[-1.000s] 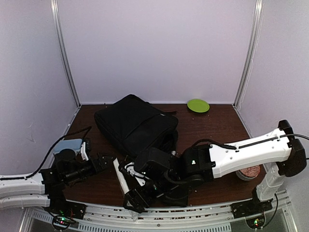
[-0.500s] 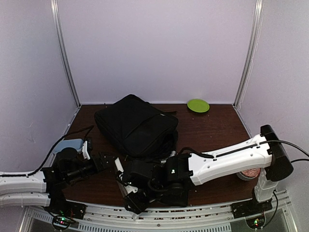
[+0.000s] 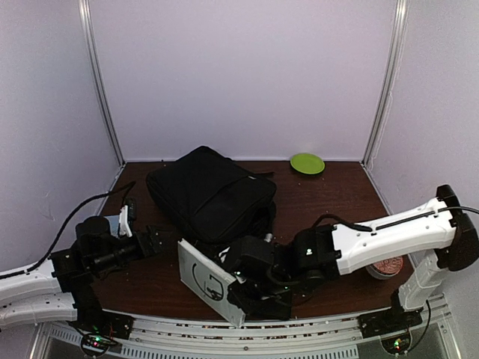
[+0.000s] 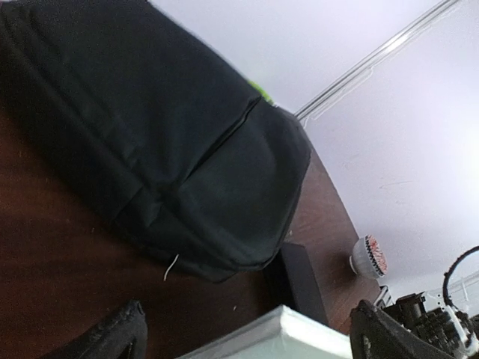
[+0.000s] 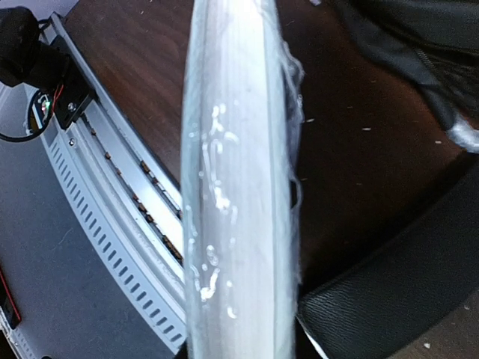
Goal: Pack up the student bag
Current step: Pick up the book from the center of the board, then place the book in the student bag.
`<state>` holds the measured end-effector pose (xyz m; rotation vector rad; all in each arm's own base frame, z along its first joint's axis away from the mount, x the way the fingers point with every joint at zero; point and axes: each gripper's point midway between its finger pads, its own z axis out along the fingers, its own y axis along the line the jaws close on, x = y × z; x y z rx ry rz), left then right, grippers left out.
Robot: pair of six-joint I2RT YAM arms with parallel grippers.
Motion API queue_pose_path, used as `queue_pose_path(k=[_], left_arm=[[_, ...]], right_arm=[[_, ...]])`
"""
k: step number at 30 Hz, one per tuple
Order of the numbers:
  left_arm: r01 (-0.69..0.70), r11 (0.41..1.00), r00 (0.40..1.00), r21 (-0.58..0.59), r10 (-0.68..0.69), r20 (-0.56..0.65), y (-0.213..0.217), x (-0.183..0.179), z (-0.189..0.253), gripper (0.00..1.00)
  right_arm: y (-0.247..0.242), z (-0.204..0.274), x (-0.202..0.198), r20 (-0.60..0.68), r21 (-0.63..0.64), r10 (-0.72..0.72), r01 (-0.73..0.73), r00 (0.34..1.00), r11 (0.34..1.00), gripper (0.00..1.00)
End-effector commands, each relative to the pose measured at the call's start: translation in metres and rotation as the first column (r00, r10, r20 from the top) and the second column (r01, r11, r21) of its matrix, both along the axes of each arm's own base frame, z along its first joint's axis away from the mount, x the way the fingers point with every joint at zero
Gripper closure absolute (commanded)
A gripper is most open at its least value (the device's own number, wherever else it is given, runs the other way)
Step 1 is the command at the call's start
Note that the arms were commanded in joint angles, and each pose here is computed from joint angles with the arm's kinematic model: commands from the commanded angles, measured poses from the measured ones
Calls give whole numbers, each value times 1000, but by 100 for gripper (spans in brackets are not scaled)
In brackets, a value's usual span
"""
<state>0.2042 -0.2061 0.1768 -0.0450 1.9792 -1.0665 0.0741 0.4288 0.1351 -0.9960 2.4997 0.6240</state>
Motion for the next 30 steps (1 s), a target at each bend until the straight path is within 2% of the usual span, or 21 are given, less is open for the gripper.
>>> queue_pose_path(k=[1, 4, 7, 9, 12, 14, 17, 21, 25, 30], left_arm=[[-48, 996, 977, 71, 32, 209, 14, 7, 74, 2], [-58, 981, 955, 183, 1, 295, 12, 13, 97, 2], [-35, 940, 945, 340, -80, 318, -5, 27, 101, 2], [11, 889, 940, 458, -165, 298, -24, 38, 96, 2], [93, 767, 931, 635, -294, 219, -55, 57, 77, 2], [111, 693, 931, 712, -324, 170, -72, 70, 65, 2], [127, 639, 918, 759, -366, 154, -101, 85, 59, 2], [103, 570, 897, 815, -407, 171, -134, 103, 57, 2], [90, 464, 877, 881, -457, 151, -168, 118, 44, 2], [66, 386, 874, 920, -467, 133, -202, 131, 25, 2]], right_arm=[[-45, 67, 54, 214, 112, -158, 137, 964, 984, 100], [-96, 75, 79, 252, 110, -259, 239, 932, 965, 100], [-140, 73, 96, 246, 131, -355, 332, 902, 934, 100], [-162, 73, 102, 230, 164, -403, 373, 886, 913, 100], [-182, 76, 110, 184, 259, -466, 415, 866, 872, 100], [-185, 80, 111, 142, 324, -478, 415, 867, 850, 100], [-187, 92, 109, 126, 399, -475, 394, 871, 828, 100], [-207, 95, 112, 157, 377, -522, 438, 838, 816, 100], [-230, 95, 114, 183, 354, -577, 495, 796, 794, 100], [-254, 96, 114, 210, 365, -631, 538, 747, 759, 100]])
